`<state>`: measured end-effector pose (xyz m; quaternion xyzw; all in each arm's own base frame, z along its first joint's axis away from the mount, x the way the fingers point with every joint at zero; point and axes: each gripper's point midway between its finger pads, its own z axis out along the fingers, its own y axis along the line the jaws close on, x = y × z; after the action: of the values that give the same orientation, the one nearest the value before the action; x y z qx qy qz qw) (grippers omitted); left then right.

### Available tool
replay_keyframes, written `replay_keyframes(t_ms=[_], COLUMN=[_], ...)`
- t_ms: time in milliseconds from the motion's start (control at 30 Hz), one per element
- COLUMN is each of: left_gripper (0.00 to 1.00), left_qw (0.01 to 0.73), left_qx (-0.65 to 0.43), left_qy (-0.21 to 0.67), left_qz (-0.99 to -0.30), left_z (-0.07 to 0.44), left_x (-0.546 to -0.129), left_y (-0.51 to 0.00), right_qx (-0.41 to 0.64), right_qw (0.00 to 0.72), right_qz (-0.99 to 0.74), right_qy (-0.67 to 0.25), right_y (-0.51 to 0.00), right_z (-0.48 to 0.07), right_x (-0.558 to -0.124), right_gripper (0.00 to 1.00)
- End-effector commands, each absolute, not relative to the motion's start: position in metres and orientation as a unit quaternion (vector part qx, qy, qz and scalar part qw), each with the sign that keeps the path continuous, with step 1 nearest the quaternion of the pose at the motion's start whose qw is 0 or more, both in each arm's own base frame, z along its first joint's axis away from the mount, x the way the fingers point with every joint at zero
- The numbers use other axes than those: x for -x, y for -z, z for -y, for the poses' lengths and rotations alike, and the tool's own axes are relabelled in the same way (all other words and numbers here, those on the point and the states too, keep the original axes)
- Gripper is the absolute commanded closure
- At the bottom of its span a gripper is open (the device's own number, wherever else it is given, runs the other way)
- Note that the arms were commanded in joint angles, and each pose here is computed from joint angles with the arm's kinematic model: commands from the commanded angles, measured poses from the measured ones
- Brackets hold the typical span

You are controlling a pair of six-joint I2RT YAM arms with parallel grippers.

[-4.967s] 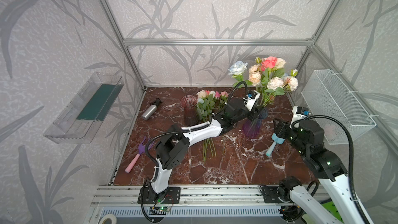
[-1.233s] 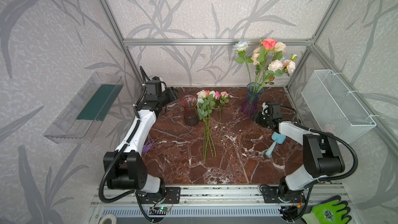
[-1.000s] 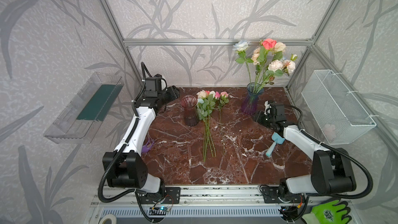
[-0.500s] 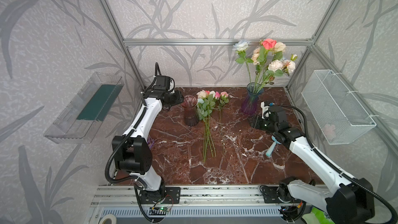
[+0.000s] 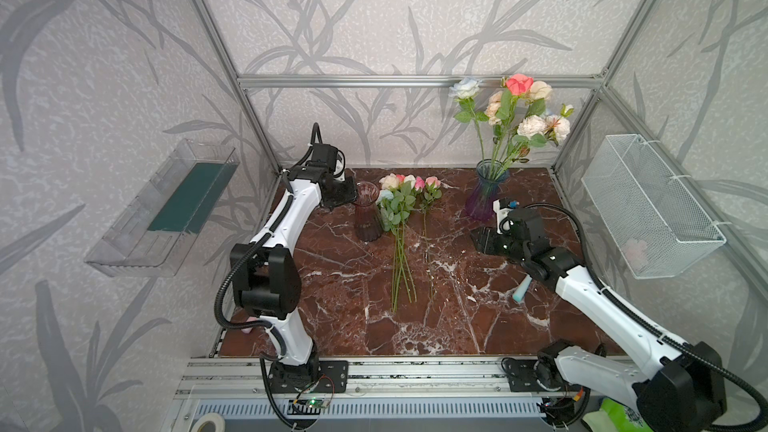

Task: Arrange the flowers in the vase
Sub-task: 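Grasp the red glass vase rim with the left gripper while the right gripper withdraws, then tilt the red vase with the left gripper while the right reaches into the bunch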

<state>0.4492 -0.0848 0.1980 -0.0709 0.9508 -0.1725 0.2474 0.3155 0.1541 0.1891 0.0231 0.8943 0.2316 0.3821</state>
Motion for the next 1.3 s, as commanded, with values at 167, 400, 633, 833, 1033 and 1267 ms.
replay_keyframes(t_ms=[167,400,633,833,1033,1267], left_gripper=[0.88,1.0,1.0,1.0,1.0,0.85], left_qw=[0.216,0.188,0.167,0.13,0.126,0.131], left_qx=[0.059,0.064,0.086,0.104,0.102,0.09], left_qy=[0.17,0.179,0.206,0.234,0.255,0.265], left_qz=[-0.96,-0.964,-0.96,-0.958,-0.953,-0.951], left_z=[0.084,0.082,0.087,0.093,0.1,0.103], left_x=[-0.434,-0.407,-0.358,-0.308,-0.285,-0.29], left_y=[-0.199,-0.208,-0.224,-0.212,-0.202,-0.204], right_qx=[-0.017,0.018,0.075,0.101,0.106,0.108], right_qw=[0.403,0.404,0.389,0.347,0.303,0.24], right_qz=[-0.884,-0.888,-0.901,-0.923,-0.943,-0.964], right_qy=[-0.234,-0.221,-0.179,-0.13,-0.085,-0.04], right_y=[-0.201,-0.2,-0.182,-0.138,-0.087,-0.034], right_z=[-0.159,-0.18,-0.225,-0.26,-0.274,-0.279], right_x=[-0.324,-0.333,-0.348,-0.37,-0.397,-0.41], right_gripper=[0.4,0.41,0.41,0.41,0.4,0.42])
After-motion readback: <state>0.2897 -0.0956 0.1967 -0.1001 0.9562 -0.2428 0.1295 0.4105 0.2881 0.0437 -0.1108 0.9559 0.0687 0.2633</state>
